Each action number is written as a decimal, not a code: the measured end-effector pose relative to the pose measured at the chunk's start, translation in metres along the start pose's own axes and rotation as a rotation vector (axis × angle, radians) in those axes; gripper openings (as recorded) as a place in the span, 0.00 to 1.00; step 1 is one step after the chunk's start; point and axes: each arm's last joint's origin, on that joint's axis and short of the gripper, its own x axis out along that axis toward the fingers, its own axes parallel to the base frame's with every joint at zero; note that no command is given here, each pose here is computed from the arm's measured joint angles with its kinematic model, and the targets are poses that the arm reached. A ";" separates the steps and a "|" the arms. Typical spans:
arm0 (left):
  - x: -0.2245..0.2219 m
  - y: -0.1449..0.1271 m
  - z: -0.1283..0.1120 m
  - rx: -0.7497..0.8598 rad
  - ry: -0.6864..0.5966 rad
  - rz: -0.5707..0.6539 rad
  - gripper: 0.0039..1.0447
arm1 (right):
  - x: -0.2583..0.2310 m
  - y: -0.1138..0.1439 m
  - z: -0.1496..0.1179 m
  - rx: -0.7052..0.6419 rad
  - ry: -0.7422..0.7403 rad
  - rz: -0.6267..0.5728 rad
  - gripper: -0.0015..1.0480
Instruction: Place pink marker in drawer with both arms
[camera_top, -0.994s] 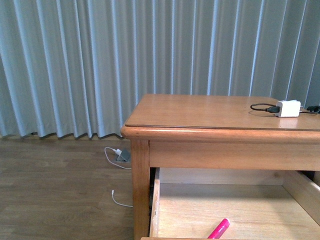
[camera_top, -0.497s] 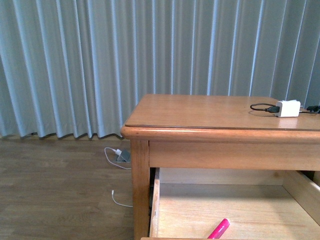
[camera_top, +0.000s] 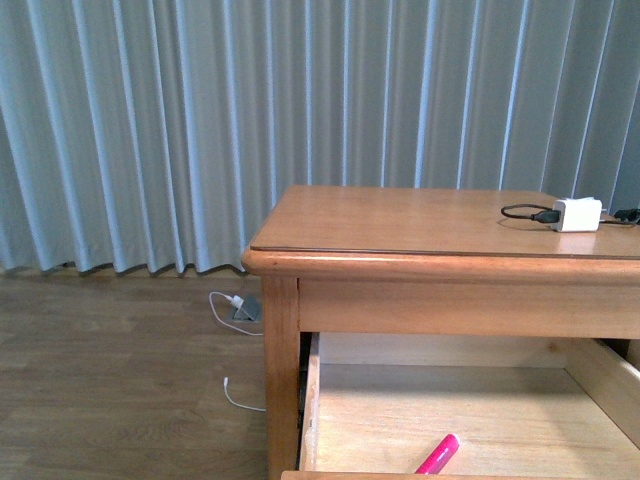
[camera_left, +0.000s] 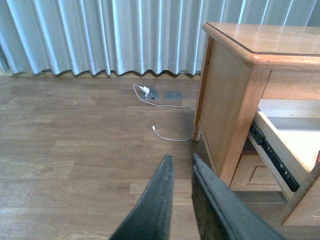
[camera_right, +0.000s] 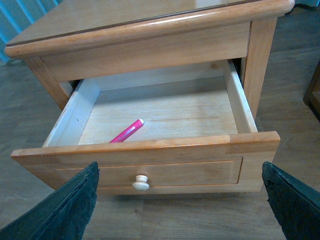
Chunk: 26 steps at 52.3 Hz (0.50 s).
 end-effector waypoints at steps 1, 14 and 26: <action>0.000 0.000 0.000 0.000 0.000 0.000 0.21 | 0.000 0.000 0.000 0.000 0.000 0.000 0.92; 0.000 0.000 0.000 0.000 0.000 0.000 0.66 | 0.012 0.006 -0.020 -0.043 0.186 -0.051 0.92; 0.000 0.000 0.000 0.001 0.000 0.000 0.95 | 0.042 0.007 -0.031 -0.053 0.461 -0.015 0.92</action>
